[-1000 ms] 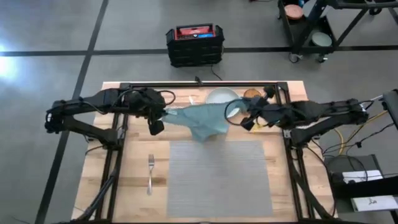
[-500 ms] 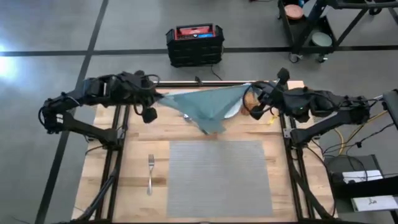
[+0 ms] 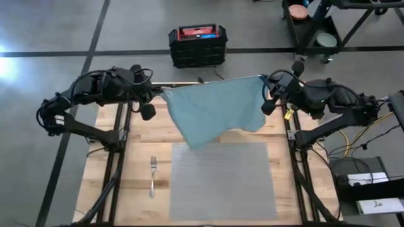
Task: Set table place
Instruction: Fold the blue napkin on the gray placemat
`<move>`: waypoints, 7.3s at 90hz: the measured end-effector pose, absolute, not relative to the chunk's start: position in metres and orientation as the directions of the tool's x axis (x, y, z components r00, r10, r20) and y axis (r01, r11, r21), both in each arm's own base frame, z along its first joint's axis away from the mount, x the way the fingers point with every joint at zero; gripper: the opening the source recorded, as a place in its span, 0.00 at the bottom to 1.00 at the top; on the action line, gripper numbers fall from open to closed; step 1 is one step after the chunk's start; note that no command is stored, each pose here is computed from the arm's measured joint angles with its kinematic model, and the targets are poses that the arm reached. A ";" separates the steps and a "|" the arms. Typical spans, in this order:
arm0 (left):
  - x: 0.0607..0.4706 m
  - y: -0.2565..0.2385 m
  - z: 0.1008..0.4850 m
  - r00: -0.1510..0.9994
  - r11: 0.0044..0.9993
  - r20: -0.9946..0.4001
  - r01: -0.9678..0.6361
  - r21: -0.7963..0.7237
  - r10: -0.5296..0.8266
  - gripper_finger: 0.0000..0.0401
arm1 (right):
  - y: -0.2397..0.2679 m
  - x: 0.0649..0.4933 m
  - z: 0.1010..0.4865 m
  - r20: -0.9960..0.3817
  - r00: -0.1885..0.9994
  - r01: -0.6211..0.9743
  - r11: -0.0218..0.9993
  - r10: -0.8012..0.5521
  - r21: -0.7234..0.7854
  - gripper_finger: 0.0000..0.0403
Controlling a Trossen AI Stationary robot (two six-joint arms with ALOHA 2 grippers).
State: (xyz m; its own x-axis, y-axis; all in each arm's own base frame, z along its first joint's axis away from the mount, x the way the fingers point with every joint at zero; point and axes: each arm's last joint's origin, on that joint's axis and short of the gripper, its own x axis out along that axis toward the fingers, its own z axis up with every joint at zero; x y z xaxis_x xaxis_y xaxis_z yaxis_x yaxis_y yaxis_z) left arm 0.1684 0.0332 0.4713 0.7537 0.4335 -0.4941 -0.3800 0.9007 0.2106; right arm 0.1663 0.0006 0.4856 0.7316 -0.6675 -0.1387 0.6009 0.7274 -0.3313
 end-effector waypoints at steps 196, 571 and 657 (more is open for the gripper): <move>0.220 -0.201 0.265 0.699 0.983 -0.703 0.002 -0.186 -0.134 0.00 | 0.258 0.171 0.253 -0.713 0.613 0.271 0.939 -0.340 -0.214 0.00; 0.206 -0.103 0.181 0.562 0.864 -0.660 -0.382 0.329 0.499 0.01 | 0.154 0.256 0.162 -0.705 -0.038 0.652 0.517 -0.709 -0.555 0.01; 0.208 -0.098 0.198 0.476 0.894 -0.787 -0.399 0.205 0.393 0.53 | 0.079 0.209 0.222 -0.894 0.319 0.675 0.738 -0.314 -0.018 0.47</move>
